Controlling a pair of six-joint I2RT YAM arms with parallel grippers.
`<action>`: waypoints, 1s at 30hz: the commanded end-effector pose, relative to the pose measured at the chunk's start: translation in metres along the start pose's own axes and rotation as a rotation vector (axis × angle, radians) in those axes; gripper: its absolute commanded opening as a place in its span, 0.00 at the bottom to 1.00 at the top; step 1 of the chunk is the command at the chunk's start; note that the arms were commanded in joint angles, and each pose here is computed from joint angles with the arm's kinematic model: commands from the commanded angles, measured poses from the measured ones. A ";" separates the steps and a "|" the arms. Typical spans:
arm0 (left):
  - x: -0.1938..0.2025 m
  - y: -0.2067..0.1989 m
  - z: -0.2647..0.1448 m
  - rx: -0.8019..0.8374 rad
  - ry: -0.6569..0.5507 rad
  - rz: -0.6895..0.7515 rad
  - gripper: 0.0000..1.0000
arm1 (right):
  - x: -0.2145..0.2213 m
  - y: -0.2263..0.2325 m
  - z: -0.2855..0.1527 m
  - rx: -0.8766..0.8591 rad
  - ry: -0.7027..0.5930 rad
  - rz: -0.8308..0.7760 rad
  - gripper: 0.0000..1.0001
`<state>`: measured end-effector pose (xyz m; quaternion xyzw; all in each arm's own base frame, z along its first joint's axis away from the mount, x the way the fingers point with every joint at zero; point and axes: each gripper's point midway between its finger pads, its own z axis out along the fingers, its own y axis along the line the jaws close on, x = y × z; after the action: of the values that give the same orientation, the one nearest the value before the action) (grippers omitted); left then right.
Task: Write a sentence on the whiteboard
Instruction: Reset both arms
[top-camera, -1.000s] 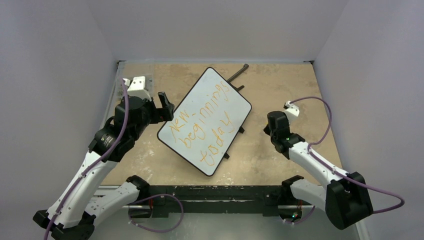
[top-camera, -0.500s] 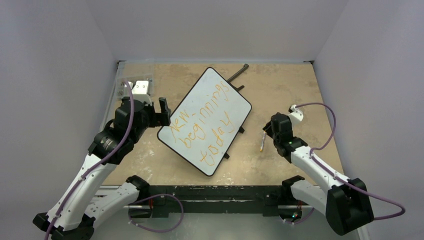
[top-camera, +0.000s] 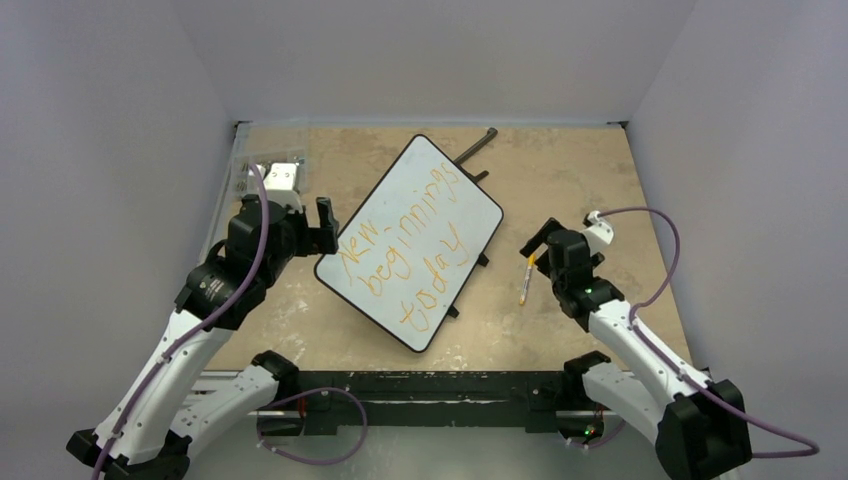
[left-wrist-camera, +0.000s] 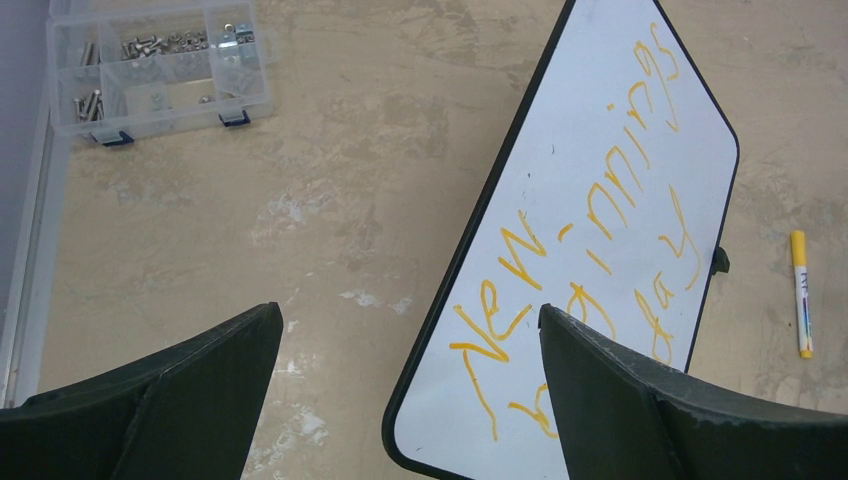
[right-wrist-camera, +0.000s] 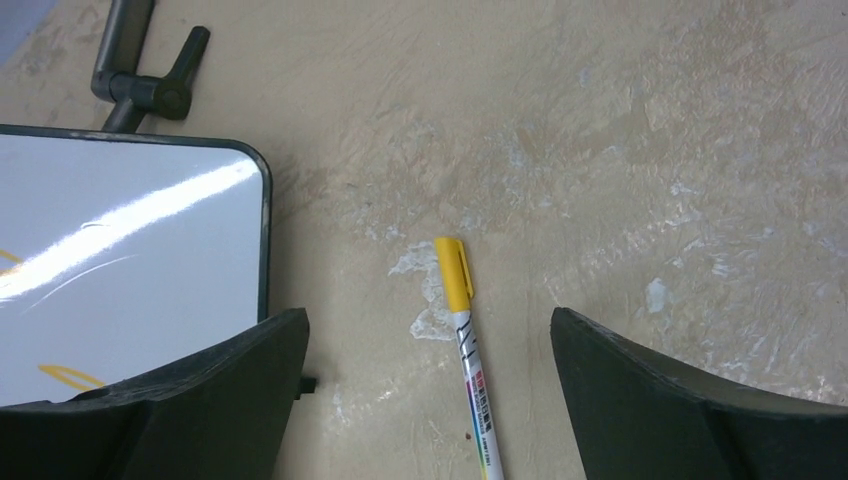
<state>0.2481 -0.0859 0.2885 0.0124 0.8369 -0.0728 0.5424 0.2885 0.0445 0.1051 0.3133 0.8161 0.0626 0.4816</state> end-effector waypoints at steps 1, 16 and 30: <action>-0.003 0.003 -0.002 0.002 -0.021 0.027 1.00 | -0.043 0.020 -0.020 -0.057 -0.089 -0.010 0.99; -0.014 0.019 -0.019 -0.044 -0.127 -0.014 1.00 | -0.175 0.098 -0.143 -0.414 -0.329 -0.093 0.99; -0.020 0.027 -0.033 -0.051 -0.198 -0.042 1.00 | -0.215 0.127 -0.212 -0.657 -0.458 -0.056 0.99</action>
<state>0.2251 -0.0572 0.3087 -0.0181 0.7932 -0.0684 0.6048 0.2491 0.0599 0.4118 0.1483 0.6550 0.2178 0.7082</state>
